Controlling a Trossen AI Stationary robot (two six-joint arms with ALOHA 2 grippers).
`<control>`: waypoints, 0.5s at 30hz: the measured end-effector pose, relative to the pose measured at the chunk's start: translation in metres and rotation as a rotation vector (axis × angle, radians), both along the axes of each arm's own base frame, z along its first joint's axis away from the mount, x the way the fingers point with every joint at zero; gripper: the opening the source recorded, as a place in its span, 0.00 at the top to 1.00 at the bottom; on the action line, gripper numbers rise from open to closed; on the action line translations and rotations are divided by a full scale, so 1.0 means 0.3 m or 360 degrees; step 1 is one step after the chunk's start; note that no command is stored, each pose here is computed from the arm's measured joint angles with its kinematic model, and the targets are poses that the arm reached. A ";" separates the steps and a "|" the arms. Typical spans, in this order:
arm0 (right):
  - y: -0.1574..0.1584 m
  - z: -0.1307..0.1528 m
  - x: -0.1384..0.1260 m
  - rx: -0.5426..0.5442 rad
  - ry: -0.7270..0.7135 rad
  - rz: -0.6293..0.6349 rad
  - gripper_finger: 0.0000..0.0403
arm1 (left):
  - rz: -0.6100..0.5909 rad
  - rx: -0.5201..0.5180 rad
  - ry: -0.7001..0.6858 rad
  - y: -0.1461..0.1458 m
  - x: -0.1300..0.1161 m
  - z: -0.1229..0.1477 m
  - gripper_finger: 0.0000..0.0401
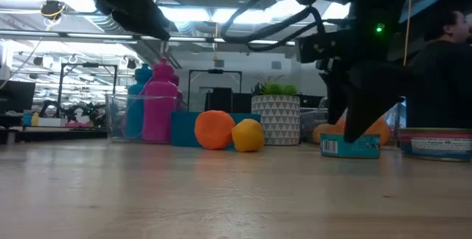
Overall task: Pick & Place Food Item
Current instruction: Put the green tuna can into the blue bin
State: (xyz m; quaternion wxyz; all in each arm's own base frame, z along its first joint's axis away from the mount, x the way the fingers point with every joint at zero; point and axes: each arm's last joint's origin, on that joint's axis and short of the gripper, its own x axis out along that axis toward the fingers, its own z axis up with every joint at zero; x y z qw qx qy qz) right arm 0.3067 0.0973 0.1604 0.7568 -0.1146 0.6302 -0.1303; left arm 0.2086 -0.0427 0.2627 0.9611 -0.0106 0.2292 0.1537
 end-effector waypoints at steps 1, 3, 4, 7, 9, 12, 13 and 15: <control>0.001 0.000 -0.003 -0.0016 0.0000 -0.0009 0.19 | 0.0000 0.0002 0.0005 0.000 0.000 -0.001 0.02; 0.004 0.001 -0.006 -0.0051 -0.0012 -0.0031 0.19 | 0.0000 0.0002 0.0006 0.000 -0.001 -0.001 0.02; 0.004 0.001 -0.007 -0.0063 -0.0013 -0.0035 0.19 | 0.0000 0.0002 0.0006 0.000 -0.001 -0.001 0.02; 0.004 -0.008 -0.006 -0.0074 0.0002 -0.0035 0.19 | 0.0000 0.0001 0.0007 0.000 -0.001 -0.001 0.02; 0.004 -0.023 -0.007 -0.0088 0.0039 -0.0034 0.19 | 0.0002 -0.0001 0.0008 0.000 -0.001 -0.001 0.02; 0.005 -0.056 -0.002 -0.0107 0.0091 -0.0034 0.19 | 0.0000 -0.0003 0.0008 -0.001 -0.001 -0.002 0.02; 0.004 -0.068 -0.002 -0.0116 0.0116 -0.0034 0.19 | 0.0001 -0.0007 0.0006 -0.001 -0.001 -0.002 0.02; 0.004 -0.083 -0.001 -0.0129 0.0143 -0.0035 0.19 | 0.0001 -0.0008 0.0006 -0.001 -0.001 -0.002 0.02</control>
